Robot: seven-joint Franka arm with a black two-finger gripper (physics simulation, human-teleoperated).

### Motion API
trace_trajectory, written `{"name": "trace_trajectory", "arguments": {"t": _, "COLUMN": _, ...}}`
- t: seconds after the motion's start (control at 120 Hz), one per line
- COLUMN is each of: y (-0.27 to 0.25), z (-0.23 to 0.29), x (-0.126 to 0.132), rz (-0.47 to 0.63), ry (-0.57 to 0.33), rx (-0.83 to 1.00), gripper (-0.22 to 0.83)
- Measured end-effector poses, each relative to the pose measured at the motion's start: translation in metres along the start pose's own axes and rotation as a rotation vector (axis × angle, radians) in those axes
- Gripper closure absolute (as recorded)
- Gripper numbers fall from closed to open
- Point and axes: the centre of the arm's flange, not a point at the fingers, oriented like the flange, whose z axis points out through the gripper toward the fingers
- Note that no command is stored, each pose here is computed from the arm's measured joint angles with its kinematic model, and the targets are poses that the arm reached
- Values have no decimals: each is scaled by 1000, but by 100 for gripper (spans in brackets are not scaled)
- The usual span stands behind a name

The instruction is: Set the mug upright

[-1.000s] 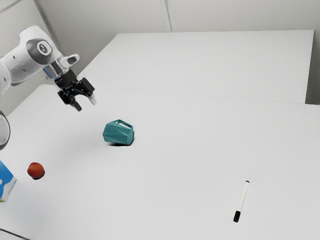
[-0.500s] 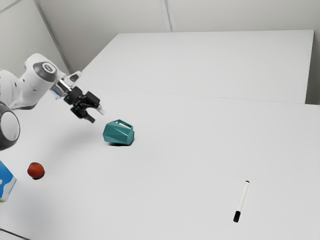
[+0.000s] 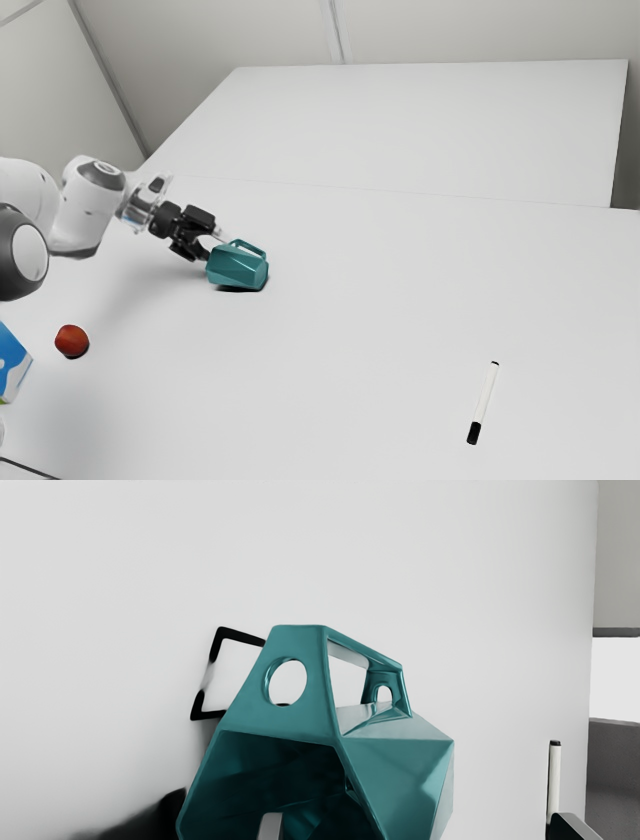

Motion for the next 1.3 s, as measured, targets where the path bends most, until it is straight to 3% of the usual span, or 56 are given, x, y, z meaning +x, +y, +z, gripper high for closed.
{"name": "trace_trajectory", "arguments": {"t": 0.275, "y": -4, "z": 17, "x": 1, "rz": 50, "ry": 40, "rx": -90, "gripper": 8}}
{"name": "trace_trajectory", "arguments": {"t": 0.558, "y": -4, "z": 20, "x": 1, "rz": 99, "ry": 54, "rx": -114, "gripper": 51}}
{"name": "trace_trajectory", "arguments": {"t": 0.667, "y": -3, "z": 20, "x": 1, "rz": 116, "ry": 57, "rx": -115, "gripper": 63}}
{"name": "trace_trajectory", "arguments": {"t": 1.033, "y": 5, "z": 19, "x": -2, "rz": 158, "ry": 57, "rx": -110, "gripper": 74}}
{"name": "trace_trajectory", "arguments": {"t": 1.3, "y": 46, "z": -1, "x": -17, "rz": 207, "ry": 73, "rx": -100, "gripper": 77}}
